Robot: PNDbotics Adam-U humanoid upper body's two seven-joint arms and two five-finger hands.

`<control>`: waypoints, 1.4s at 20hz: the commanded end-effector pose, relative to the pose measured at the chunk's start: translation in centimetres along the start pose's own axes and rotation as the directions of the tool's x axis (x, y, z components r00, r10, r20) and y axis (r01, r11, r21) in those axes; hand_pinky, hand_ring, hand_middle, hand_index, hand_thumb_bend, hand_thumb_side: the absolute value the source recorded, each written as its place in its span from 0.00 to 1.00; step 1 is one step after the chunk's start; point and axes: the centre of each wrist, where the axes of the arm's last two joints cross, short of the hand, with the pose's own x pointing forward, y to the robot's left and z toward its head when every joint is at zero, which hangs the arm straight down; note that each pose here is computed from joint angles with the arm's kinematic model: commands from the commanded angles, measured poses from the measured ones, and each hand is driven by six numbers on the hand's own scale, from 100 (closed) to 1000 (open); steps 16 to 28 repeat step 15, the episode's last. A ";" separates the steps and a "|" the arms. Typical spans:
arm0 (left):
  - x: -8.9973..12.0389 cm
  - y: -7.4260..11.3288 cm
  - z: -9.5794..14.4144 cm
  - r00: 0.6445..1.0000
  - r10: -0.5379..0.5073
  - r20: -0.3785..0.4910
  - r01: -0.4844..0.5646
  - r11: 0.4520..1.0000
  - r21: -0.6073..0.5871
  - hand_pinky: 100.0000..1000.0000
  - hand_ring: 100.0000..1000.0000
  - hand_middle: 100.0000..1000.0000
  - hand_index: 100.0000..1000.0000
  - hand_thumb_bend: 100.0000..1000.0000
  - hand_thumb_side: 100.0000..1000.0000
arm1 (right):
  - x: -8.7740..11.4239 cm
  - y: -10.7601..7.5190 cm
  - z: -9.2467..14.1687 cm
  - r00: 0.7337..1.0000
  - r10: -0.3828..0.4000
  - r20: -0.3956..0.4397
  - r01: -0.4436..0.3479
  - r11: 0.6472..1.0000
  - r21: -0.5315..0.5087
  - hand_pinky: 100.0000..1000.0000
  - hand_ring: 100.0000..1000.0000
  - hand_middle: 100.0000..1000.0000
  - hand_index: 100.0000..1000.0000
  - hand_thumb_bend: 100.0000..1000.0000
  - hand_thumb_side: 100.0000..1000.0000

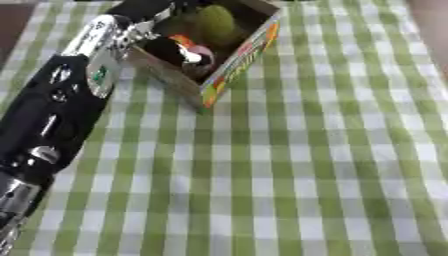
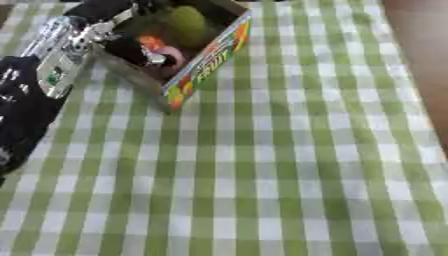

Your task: Pick up objects on the table and place them in the box.

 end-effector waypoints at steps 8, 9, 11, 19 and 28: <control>1.9 10.6 9.5 0.889 0.314 0.333 -0.451 0.728 0.517 0.60 0.68 0.62 0.87 0.00 0.41 | 0.5 -1.1 -0.6 0.999 0.039 0.033 -0.039 0.999 -0.008 0.74 0.81 0.49 0.83 0.00 0.47; 2.0 11.1 11.0 0.859 0.335 0.386 -0.504 0.679 0.533 0.59 0.68 0.62 0.86 0.00 0.41 | 0.5 -1.1 -0.6 0.999 0.042 0.035 -0.041 0.999 -0.010 0.74 0.81 0.49 0.83 0.00 0.47; 2.3 11.6 13.3 0.809 0.365 0.461 -0.584 0.591 0.556 0.58 0.67 0.61 0.85 0.00 0.40 | 0.5 -1.2 -0.6 0.998 0.046 0.036 -0.046 0.999 -0.015 0.74 0.81 0.49 0.83 0.00 0.47; 2.5 11.6 16.2 0.737 0.389 0.553 -0.676 0.432 0.597 0.57 0.66 0.60 0.86 0.00 0.45 | 0.5 -1.2 -0.6 0.998 0.045 0.041 -0.043 0.999 -0.030 0.74 0.80 0.50 0.83 0.00 0.48; 2.5 11.6 16.2 0.737 0.389 0.553 -0.676 0.432 0.597 0.57 0.66 0.60 0.86 0.00 0.45 | 0.5 -1.2 -0.6 0.998 0.045 0.041 -0.043 0.999 -0.030 0.74 0.80 0.50 0.83 0.00 0.48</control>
